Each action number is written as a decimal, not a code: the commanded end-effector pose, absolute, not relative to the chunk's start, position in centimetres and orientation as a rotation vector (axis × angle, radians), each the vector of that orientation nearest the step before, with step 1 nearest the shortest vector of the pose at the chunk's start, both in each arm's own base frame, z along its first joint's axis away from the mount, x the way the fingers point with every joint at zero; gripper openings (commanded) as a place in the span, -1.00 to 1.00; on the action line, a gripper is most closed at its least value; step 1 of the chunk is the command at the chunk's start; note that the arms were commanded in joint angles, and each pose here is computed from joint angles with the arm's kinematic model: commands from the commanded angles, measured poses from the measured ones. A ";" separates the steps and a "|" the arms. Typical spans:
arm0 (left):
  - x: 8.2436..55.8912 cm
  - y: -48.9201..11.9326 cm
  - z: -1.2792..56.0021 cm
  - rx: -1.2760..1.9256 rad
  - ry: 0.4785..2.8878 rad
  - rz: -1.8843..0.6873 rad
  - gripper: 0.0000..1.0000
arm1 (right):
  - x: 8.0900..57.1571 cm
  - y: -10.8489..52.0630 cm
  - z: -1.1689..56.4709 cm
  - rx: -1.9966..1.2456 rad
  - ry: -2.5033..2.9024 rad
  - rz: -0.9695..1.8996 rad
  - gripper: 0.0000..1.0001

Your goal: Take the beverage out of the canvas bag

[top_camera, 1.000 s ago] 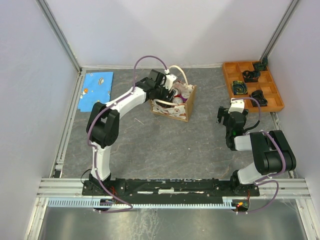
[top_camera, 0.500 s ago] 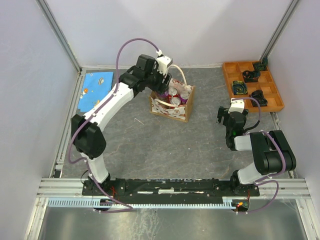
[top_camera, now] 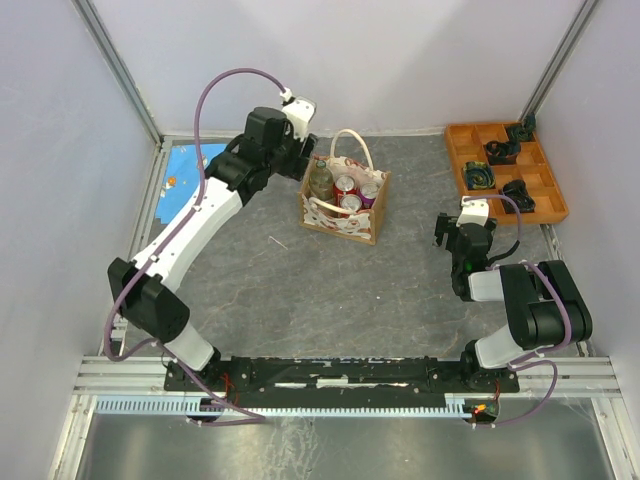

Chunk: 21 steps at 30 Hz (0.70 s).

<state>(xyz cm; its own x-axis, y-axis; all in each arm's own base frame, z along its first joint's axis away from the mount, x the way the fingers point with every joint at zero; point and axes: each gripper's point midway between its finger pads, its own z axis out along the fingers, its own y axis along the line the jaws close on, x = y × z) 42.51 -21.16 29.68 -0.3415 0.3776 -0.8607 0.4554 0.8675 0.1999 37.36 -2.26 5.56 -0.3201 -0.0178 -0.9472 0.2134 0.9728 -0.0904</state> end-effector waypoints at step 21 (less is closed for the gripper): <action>41.7 -12.5 18.7 0.154 2.121 -0.189 -0.94 | 38.2 -2.4 7.2 0.164 1.827 -0.227 0.98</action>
<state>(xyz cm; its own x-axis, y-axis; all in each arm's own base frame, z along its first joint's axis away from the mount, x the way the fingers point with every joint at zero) 40.09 -10.74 14.46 -0.6647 0.1653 -0.7286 0.1945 0.9799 0.0449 37.36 -2.26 5.56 -0.3201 -0.0182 -0.9472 0.2130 0.9728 -0.0907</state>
